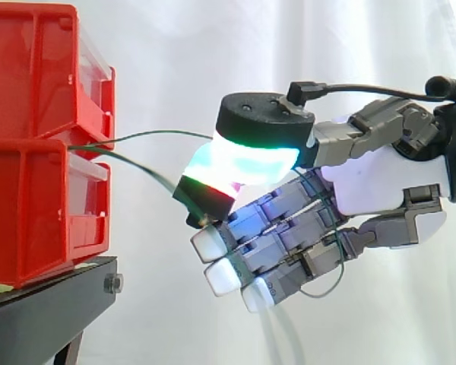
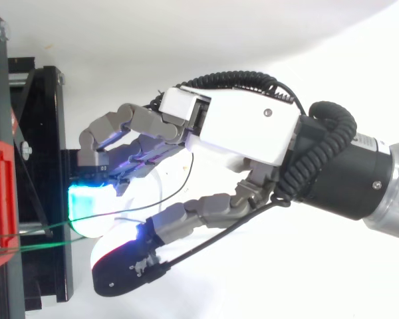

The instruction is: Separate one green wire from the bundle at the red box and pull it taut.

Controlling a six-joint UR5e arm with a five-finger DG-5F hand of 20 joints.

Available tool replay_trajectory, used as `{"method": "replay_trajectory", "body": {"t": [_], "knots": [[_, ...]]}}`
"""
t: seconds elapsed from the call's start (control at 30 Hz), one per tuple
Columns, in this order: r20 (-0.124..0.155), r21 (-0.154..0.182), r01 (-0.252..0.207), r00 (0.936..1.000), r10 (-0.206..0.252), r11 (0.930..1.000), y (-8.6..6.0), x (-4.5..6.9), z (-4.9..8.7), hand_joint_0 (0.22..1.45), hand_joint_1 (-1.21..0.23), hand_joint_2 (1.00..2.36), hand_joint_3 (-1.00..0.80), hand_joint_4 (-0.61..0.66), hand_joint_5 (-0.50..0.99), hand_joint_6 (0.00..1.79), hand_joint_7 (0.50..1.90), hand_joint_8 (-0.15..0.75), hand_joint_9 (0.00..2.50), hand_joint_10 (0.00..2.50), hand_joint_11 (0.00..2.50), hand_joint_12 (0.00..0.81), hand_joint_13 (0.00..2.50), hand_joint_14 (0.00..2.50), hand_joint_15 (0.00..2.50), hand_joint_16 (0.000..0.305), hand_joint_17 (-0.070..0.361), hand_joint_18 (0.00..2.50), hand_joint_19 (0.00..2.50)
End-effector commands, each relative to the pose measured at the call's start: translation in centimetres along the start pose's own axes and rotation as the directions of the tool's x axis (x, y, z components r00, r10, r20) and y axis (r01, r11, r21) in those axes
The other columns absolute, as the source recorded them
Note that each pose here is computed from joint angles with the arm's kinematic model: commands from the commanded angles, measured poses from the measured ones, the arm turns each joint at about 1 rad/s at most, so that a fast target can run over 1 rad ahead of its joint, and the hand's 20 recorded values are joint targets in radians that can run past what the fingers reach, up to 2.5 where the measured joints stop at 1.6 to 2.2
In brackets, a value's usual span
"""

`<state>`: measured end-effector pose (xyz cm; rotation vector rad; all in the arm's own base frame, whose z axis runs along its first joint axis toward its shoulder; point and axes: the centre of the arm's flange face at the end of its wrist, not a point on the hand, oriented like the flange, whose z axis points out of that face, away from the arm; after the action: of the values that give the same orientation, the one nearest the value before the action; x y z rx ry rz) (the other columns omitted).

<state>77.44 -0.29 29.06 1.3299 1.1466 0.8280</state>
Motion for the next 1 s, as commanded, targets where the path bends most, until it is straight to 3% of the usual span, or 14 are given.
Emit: {"method": "replay_trajectory", "body": {"t": [0.0,0.13,0.27,0.37,0.6,0.97], "knots": [[-0.002,0.005,-0.019,0.9998,0.019,0.9998,-0.08,-0.19,0.03,0.62,-1.00,1.00,-0.50,0.18,-0.22,0.89,0.98,0.278,0.84,0.03,0.81,0.359,0.84,0.02,0.54,0.058,0.130,0.71,0.41],[-0.001,0.007,-0.023,0.9997,0.023,0.9997,-0.11,-0.31,0.05,0.49,-0.88,1.00,-0.50,0.20,-0.21,0.88,0.97,0.308,0.86,0.03,0.79,0.388,0.86,0.02,0.55,0.063,0.142,0.72,0.44],[-0.001,0.006,-0.024,0.9997,0.024,0.9997,0.00,-0.33,0.02,0.49,-0.67,1.00,-0.50,0.19,-0.20,0.86,0.97,0.317,0.92,0.03,0.79,0.398,0.88,0.02,0.55,0.064,0.145,0.73,0.46],[0.001,0.005,-0.024,0.9997,0.024,0.9997,0.00,-0.44,0.07,0.51,-0.60,1.00,-0.50,0.18,-0.19,0.84,0.99,0.312,0.94,0.02,0.78,0.393,0.88,0.02,0.55,0.063,0.141,0.72,0.47],[0.001,0.005,-0.024,0.9997,0.024,0.9997,0.00,-0.44,0.07,0.56,-0.56,1.01,-0.44,0.17,-0.19,0.83,1.03,0.304,0.95,0.03,0.78,0.385,0.88,0.02,0.56,0.060,0.135,0.71,0.49],[0.001,0.006,-0.024,0.9997,0.024,0.9997,0.00,-0.35,0.02,0.59,-0.66,1.02,-0.21,0.14,-0.20,0.89,1.05,0.307,0.94,0.03,0.79,0.385,0.89,0.02,0.55,0.059,0.133,0.72,0.49]]}}
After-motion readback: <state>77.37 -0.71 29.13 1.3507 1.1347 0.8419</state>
